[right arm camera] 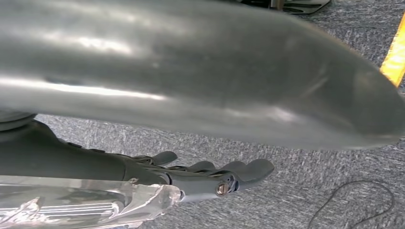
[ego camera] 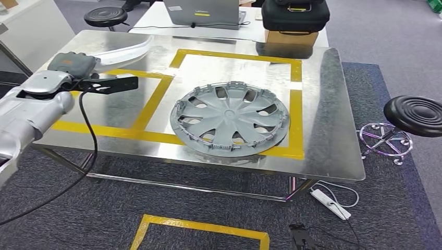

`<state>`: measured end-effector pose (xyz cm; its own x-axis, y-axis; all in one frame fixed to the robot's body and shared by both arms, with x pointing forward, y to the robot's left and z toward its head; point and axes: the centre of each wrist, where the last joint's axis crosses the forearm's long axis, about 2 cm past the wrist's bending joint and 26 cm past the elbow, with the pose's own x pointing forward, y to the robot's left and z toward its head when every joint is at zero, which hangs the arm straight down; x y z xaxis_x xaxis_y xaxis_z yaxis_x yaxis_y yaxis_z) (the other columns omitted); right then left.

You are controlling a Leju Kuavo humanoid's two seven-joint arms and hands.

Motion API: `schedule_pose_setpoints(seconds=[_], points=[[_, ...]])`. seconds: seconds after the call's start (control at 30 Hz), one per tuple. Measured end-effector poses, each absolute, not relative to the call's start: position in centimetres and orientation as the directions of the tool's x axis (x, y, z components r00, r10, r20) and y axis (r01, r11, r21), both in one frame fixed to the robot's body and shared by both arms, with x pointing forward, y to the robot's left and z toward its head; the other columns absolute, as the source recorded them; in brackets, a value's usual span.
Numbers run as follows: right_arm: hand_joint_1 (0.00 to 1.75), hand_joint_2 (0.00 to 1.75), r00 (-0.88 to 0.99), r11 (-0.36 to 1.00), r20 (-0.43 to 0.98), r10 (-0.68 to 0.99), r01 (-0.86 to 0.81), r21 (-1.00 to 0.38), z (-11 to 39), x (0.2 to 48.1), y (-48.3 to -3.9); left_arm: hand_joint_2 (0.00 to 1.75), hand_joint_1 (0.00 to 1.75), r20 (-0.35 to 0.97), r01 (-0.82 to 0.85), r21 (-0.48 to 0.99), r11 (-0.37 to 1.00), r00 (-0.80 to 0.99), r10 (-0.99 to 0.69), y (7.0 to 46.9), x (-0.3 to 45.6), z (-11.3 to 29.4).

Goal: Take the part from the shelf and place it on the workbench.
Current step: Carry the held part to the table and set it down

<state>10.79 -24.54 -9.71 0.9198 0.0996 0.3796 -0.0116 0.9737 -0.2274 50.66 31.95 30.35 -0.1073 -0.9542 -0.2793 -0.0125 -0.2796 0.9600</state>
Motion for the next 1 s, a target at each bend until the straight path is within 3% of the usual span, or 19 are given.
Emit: schedule_pose_setpoints(seconds=[0.63,0.77,0.9,1.0], points=[[0.0,0.0,0.924,0.975,0.369,0.1,-0.017,-0.222,-9.8,10.6,-24.5,1.75,1.75,-0.286,0.017,0.958,-0.286,0.014,-0.958,35.1,50.4,30.4],[0.0,0.0,0.924,0.975,0.369,0.102,-0.019,-0.221,-9.8,10.6,-24.5,1.75,0.0,-0.283,0.015,0.959,-0.283,0.022,-0.959,35.2,50.4,30.4],[0.0,0.0,0.924,0.975,0.368,0.102,-0.02,-0.219,-9.8,10.6,-24.5,1.75,0.0,-0.272,0.014,0.962,-0.271,0.027,-0.962,35.4,50.4,30.4],[0.0,0.0,0.924,0.976,0.367,0.102,-0.021,-0.218,-9.8,10.6,-24.5,0.44,0.0,-0.258,0.012,0.966,-0.258,0.028,-0.966,35.6,50.4,30.5]])
